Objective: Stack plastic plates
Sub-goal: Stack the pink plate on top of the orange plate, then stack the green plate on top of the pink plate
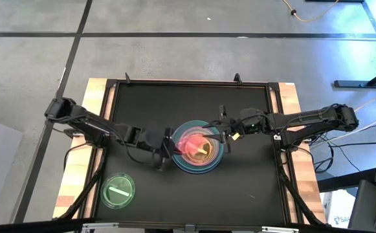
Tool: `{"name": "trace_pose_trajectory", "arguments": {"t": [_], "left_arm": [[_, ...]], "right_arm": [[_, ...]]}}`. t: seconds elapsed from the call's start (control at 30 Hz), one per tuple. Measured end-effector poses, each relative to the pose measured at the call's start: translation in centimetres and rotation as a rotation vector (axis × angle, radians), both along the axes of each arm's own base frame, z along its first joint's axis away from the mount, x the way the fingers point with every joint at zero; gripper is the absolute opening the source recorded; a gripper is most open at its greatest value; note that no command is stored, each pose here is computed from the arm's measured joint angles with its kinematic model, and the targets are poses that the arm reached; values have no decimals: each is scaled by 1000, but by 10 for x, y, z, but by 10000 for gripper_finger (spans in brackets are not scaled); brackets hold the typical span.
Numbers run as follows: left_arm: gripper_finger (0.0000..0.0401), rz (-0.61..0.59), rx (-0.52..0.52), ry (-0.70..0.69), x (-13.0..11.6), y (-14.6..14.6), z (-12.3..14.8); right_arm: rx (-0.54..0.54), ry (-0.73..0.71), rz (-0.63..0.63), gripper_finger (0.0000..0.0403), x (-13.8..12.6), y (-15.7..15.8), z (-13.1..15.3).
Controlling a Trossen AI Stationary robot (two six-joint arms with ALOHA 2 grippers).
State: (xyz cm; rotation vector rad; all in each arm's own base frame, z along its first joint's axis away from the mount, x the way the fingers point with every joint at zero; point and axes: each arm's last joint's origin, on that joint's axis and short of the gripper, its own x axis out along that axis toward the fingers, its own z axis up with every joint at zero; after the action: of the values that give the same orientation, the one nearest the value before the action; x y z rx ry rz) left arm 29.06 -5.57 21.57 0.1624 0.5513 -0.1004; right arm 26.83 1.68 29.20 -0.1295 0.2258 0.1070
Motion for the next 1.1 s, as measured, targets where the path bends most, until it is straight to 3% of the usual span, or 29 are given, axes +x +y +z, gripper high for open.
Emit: {"name": "trace_pose_trajectory", "arguments": {"t": [0.4,0.7,0.87,1.1], "left_arm": [[6,9,2,-26,25,-3,-32],[99,36,-31,45,22,2,-37],[140,37,-30,167,3,-2,-30],[151,156,-230,379,-50,-4,1]], "right_arm": [[20,-4,-4,154,0,0,1],[19,-3,-4,154,0,0,0],[19,-2,-4,154,0,0,0],[19,8,-4,154,4,0,-4]]}}
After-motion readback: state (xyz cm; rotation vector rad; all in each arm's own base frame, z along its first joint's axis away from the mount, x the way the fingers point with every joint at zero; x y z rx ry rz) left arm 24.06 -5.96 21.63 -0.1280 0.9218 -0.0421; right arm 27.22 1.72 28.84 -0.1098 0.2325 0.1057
